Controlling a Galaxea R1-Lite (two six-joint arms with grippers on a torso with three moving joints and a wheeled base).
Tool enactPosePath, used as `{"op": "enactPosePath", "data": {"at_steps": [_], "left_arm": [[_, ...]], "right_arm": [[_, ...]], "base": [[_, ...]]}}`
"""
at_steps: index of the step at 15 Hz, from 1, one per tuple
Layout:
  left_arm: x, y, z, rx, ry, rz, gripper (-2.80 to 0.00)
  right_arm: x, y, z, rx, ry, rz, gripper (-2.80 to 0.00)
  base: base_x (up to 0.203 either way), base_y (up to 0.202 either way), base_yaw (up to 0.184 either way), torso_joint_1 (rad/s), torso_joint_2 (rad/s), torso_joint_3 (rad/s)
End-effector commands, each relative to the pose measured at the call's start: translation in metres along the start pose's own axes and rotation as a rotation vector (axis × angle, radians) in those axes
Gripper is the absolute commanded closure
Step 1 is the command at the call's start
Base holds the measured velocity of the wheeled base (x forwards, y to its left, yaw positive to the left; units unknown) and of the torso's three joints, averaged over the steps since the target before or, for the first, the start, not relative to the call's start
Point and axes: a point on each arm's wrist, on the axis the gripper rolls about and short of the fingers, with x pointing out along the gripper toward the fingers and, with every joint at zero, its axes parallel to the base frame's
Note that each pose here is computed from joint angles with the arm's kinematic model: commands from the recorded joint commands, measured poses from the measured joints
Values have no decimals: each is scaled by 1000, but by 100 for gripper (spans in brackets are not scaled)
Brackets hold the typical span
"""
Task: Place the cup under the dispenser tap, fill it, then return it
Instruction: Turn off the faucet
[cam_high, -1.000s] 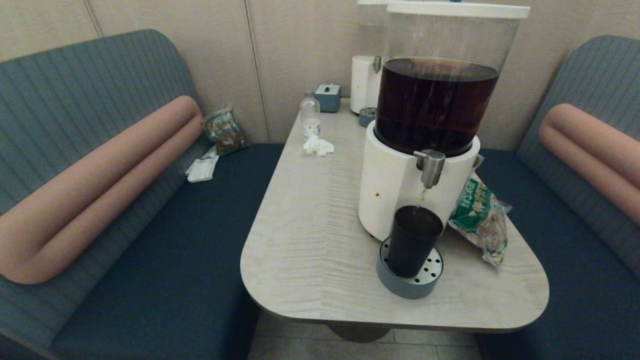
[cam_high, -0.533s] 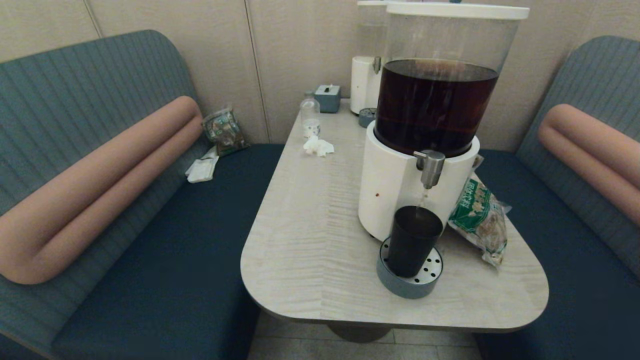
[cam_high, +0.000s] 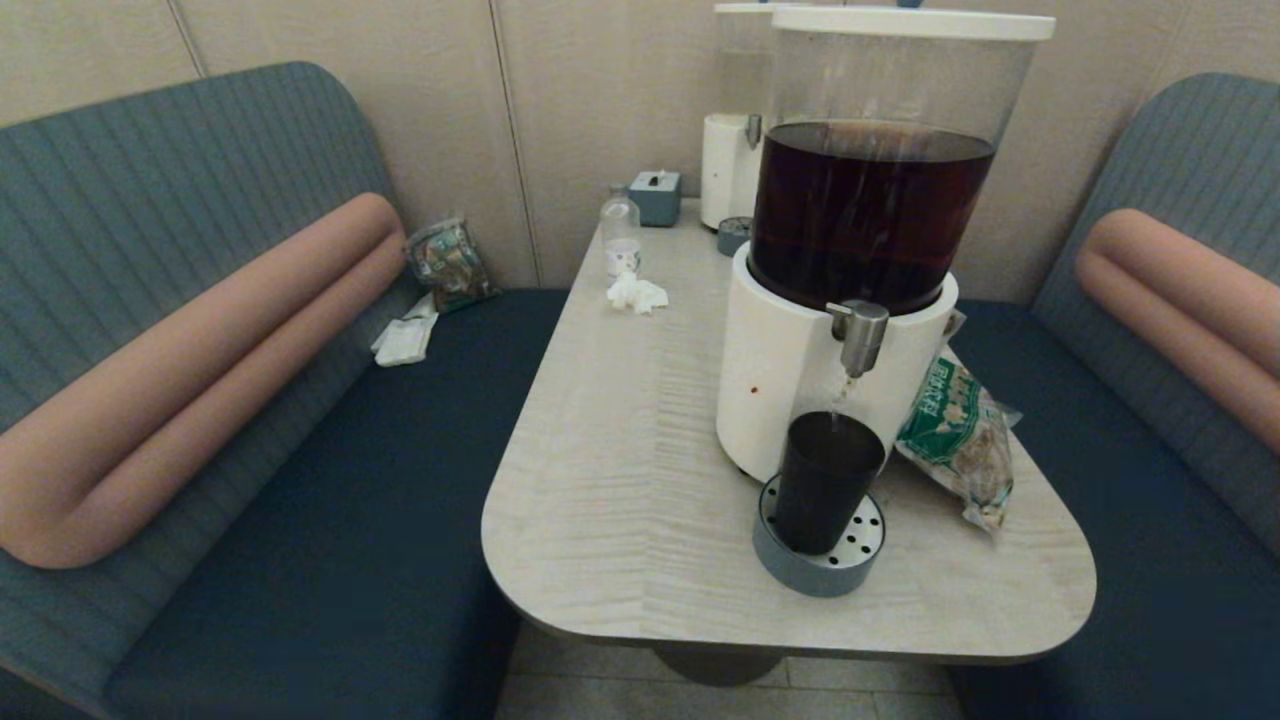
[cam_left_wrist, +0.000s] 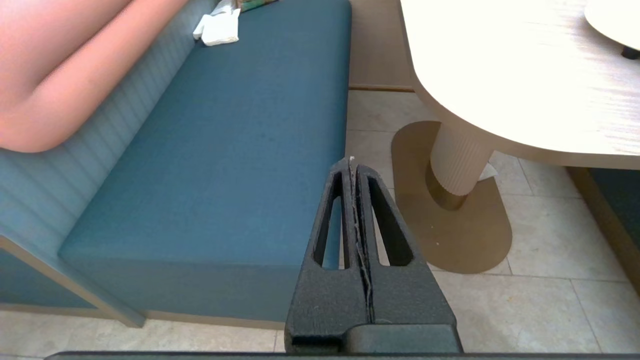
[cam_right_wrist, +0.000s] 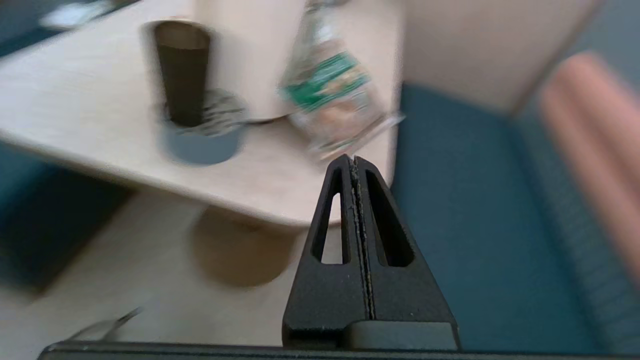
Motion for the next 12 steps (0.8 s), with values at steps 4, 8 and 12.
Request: {"op": "enactPosePath", "data": {"at_steps": [4, 8, 12], "left_arm": [[0, 0, 0, 0, 2, 0, 0], [0, 0, 0, 1, 0, 0, 0], [0, 0, 0, -1, 2, -1, 0]], "right_arm": [[23, 6, -53, -35, -172, -88, 0], [32, 12, -91, 46, 18, -48, 0], [31, 14, -98, 77, 109, -33, 0]], "base": [[0, 0, 0, 0, 0, 0], [0, 0, 0, 0, 0, 0], [0, 0, 0, 0, 0, 0]]}}
